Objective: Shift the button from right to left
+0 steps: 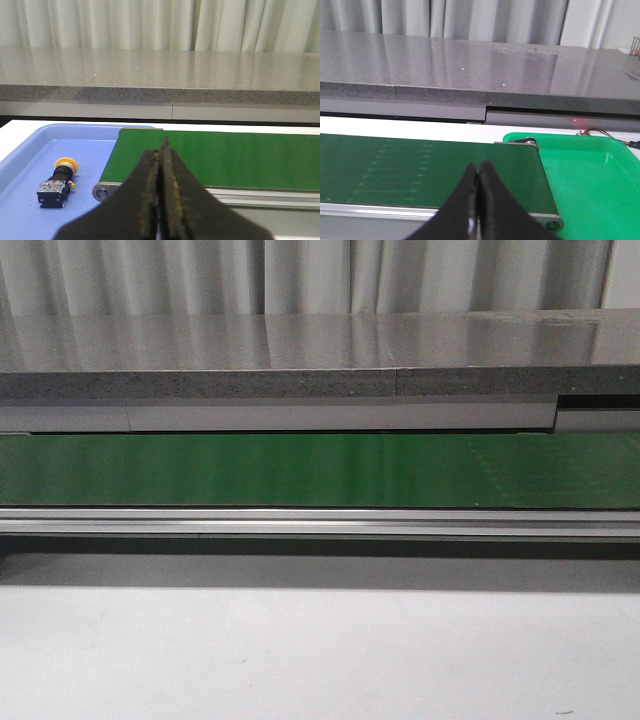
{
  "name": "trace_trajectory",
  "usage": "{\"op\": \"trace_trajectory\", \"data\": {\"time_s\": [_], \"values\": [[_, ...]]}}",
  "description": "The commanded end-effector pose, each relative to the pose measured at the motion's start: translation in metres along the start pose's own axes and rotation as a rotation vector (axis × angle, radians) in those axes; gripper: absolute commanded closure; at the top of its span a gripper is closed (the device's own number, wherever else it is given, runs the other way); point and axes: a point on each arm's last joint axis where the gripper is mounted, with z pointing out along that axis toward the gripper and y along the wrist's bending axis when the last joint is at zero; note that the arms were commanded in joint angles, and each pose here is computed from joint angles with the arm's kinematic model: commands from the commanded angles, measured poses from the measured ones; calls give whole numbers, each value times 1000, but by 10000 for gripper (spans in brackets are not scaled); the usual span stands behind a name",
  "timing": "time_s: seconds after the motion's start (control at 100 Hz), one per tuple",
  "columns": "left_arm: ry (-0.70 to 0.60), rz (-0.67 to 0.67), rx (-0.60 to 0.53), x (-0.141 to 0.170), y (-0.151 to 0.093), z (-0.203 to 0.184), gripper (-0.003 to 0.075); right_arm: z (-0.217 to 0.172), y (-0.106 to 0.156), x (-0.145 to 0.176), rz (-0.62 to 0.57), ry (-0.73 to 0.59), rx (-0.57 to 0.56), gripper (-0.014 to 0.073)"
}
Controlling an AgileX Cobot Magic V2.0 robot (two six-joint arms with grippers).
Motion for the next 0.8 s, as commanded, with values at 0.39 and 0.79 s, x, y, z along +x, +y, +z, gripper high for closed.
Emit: {"op": "trace_trajectory", "data": {"time_s": [0.39, 0.79], "values": [[-65, -8, 12, 6, -1, -1, 741, 4, 0, 35, 8, -124, -4, 662], [-65, -8, 12, 6, -1, -1, 741, 4, 0, 34, 8, -144, -4, 662]]}}
